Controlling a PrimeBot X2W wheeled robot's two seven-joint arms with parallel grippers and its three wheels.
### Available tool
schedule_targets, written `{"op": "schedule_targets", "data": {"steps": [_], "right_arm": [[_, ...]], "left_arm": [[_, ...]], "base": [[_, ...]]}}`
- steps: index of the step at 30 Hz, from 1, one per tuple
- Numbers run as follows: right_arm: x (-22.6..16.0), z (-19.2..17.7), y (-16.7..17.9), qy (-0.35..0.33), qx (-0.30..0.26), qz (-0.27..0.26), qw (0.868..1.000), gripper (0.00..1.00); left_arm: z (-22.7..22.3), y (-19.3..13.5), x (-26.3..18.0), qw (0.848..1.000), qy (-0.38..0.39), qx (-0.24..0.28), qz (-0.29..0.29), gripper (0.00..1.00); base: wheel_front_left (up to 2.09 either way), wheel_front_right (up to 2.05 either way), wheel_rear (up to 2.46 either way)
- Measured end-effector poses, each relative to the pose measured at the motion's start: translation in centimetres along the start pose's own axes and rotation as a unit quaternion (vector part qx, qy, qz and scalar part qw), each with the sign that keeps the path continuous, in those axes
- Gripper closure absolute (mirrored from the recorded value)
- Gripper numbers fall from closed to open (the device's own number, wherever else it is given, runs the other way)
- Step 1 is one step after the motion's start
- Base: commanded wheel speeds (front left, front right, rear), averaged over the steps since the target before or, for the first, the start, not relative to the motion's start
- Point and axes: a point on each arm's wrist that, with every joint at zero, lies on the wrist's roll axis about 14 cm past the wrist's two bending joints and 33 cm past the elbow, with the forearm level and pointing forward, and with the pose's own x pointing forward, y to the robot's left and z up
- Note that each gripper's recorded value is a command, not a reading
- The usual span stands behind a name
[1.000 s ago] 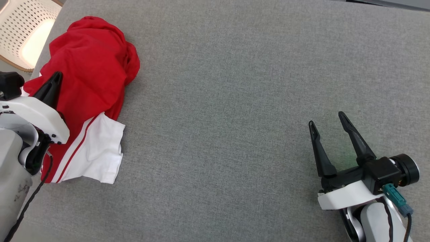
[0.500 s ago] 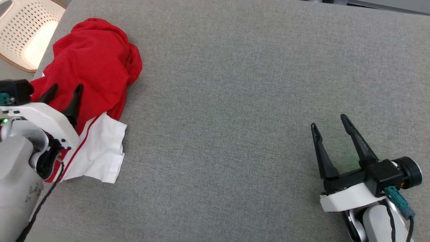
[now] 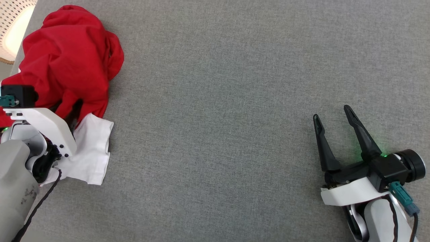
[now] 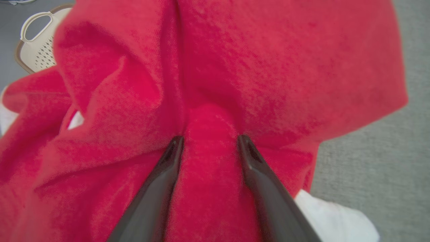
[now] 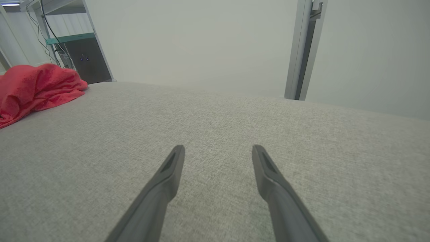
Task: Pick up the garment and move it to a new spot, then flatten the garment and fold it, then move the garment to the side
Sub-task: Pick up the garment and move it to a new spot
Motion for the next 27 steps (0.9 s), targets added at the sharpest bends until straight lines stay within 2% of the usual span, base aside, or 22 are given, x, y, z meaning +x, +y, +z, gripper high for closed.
{"op": "schedule_targets", "data": {"steps": [7,16,21,27], "right_arm": [[0.1,0.1,0.1,-0.002,0.003,-0.001,1.000,0.00],[-0.3,2.2,1.4,-0.019,0.002,0.006,1.000,0.00],[-1.1,3.7,2.5,-0.030,0.002,0.013,0.999,0.00],[-2.1,6.9,3.5,-0.066,0.002,0.011,0.998,0.00]], "left_arm": [[1.3,0.2,-0.2,0.999,-0.042,0.020,0.000,1.00],[7.3,1.5,-3.7,0.986,-0.152,0.063,0.000,1.00],[12.1,1.4,-6.9,0.970,-0.221,0.104,-0.009,1.00],[17.6,-0.4,-11.4,0.938,-0.303,0.165,-0.035,1.00]], "base": [[0.00,0.00,0.00],[0.00,0.00,0.00],[0.00,0.00,0.00],[0.00,0.00,0.00]]}}
